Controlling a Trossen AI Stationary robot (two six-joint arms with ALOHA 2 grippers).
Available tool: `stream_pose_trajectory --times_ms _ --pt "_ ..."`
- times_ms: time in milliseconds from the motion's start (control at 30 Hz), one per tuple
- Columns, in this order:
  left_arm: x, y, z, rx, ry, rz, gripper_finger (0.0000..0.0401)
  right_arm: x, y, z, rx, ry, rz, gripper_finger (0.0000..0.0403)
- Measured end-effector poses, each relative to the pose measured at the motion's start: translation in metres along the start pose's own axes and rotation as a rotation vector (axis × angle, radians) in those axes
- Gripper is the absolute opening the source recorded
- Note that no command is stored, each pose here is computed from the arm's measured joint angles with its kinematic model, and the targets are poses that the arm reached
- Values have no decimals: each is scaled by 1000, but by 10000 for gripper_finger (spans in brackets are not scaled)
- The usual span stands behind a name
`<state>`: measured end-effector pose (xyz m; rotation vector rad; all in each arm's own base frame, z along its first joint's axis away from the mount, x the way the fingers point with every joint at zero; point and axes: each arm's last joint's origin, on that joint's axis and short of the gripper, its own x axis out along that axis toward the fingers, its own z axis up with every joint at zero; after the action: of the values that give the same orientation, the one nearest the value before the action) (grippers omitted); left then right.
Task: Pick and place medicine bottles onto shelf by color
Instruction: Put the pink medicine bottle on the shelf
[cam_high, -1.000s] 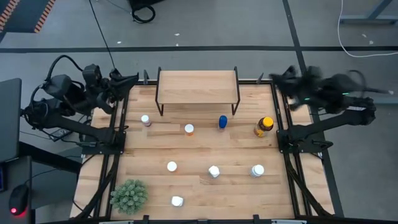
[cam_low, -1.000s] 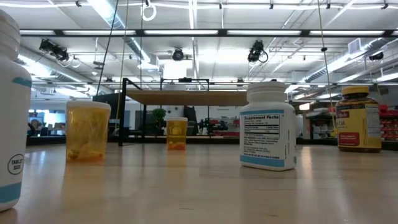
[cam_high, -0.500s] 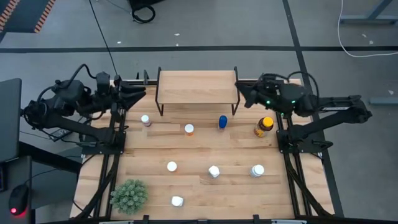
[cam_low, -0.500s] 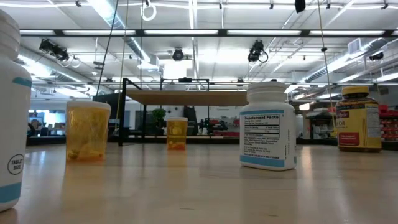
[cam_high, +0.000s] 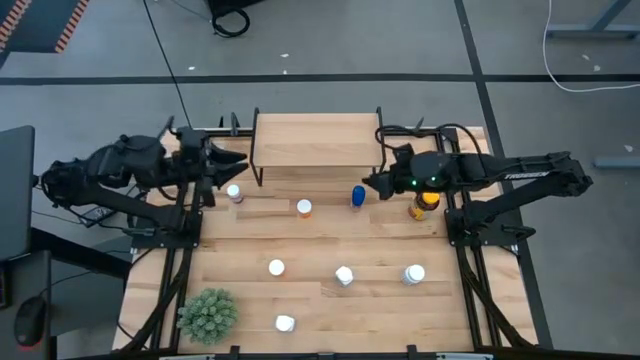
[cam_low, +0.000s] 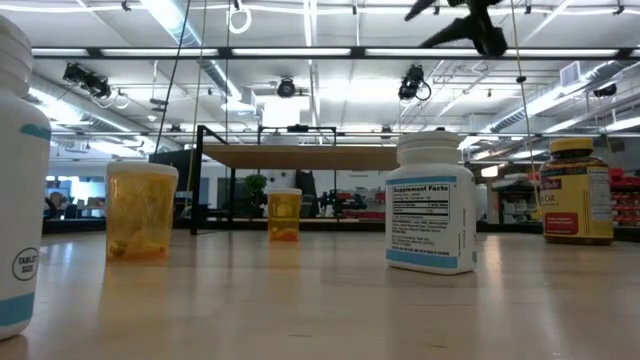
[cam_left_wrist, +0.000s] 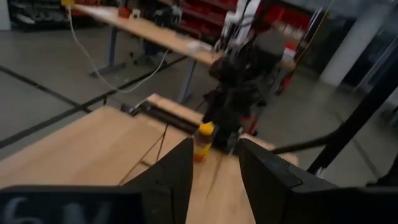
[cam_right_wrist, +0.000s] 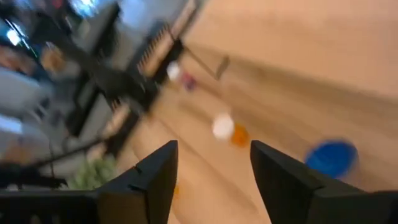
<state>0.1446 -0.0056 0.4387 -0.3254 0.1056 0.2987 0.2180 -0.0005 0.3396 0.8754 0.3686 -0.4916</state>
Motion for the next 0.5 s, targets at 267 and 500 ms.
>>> stream_pose_trajectory --times_ms 267,500 --pt "28 2 -16 44 144 101 154 -8 -17 -14 -59 234 -103 219" --pt "41 2 -23 -62 183 140 154 -22 -41 -27 -48 460 -311 219"
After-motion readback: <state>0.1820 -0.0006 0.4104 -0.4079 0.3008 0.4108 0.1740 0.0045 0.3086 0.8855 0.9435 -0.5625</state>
